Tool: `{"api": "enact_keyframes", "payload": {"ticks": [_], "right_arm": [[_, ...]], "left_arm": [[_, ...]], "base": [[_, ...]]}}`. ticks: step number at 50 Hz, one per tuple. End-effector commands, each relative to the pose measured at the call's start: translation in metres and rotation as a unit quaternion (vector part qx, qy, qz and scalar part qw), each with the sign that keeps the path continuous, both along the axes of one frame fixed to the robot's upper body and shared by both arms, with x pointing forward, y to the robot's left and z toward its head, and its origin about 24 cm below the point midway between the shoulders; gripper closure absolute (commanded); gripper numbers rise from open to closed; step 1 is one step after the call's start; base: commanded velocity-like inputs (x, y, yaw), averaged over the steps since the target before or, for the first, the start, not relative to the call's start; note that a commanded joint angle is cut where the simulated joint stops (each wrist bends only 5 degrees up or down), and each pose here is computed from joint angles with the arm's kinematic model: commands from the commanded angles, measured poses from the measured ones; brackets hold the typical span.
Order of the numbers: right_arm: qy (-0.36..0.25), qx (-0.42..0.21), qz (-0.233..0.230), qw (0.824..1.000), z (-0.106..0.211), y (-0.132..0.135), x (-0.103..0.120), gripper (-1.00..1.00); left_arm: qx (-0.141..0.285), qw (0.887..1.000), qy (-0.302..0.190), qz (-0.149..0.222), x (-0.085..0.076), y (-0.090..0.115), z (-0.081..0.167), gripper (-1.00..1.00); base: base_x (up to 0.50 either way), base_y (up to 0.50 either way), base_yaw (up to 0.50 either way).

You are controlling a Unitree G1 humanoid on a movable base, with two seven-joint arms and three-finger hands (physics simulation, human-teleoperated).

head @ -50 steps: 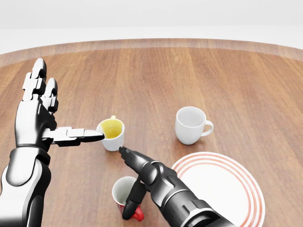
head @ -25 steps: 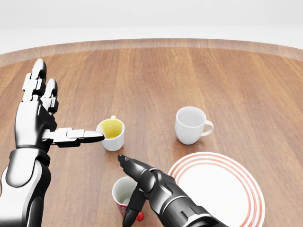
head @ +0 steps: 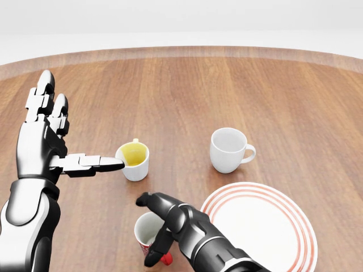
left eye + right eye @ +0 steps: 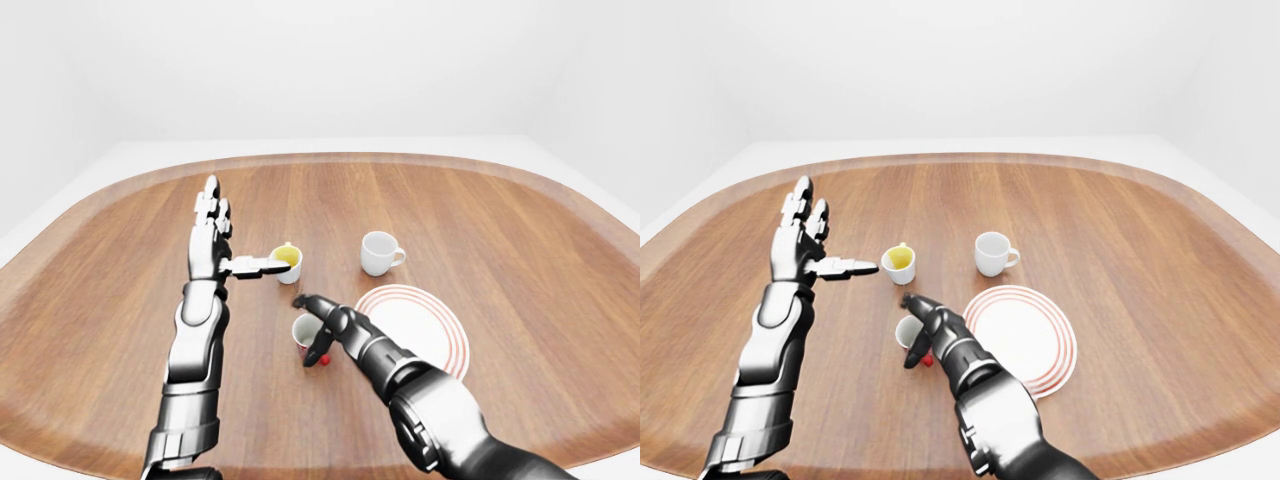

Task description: Pick up the red mug and put it on the plate

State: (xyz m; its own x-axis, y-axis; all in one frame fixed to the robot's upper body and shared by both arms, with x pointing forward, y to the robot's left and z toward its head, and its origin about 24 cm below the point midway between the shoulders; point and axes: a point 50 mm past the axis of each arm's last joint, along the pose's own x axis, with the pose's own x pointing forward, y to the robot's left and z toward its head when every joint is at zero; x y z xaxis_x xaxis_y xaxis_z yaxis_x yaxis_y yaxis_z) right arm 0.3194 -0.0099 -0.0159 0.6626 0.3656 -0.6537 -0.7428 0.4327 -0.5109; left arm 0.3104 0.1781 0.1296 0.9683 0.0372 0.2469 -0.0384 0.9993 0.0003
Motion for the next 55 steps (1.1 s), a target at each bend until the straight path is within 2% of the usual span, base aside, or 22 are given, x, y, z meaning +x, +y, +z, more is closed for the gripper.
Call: {"api": "enact_keyframes", "payload": {"ticks": [1, 2, 21, 55], "right_arm": [[0.001, -0.001, 0.000, 1.000, -0.001, 0.000, -0.001, 0.42], [0.000, 0.000, 0.001, 1.000, -0.001, 0.000, -0.001, 1.00], [-0.005, 0.000, -0.002, 1.000, 0.003, -0.002, 0.003, 1.00], [-0.074, 0.023, -0.042, 0.996, 0.055, -0.026, 0.047, 1.00]], "left_arm": [[0.000, 1.000, -0.002, 0.000, -0.001, 0.000, 0.001, -1.00], [0.000, 1.000, -0.003, 0.000, -0.001, 0.000, 0.001, -1.00], [0.000, 1.000, -0.003, -0.001, -0.002, -0.001, 0.000, -1.00], [0.002, 1.000, -0.006, -0.002, -0.002, -0.002, 0.002, -1.00]], "base": [[0.00, 0.00, 0.00], [0.00, 0.00, 0.00], [0.00, 0.00, 0.00], [0.00, 0.00, 0.00]]}}
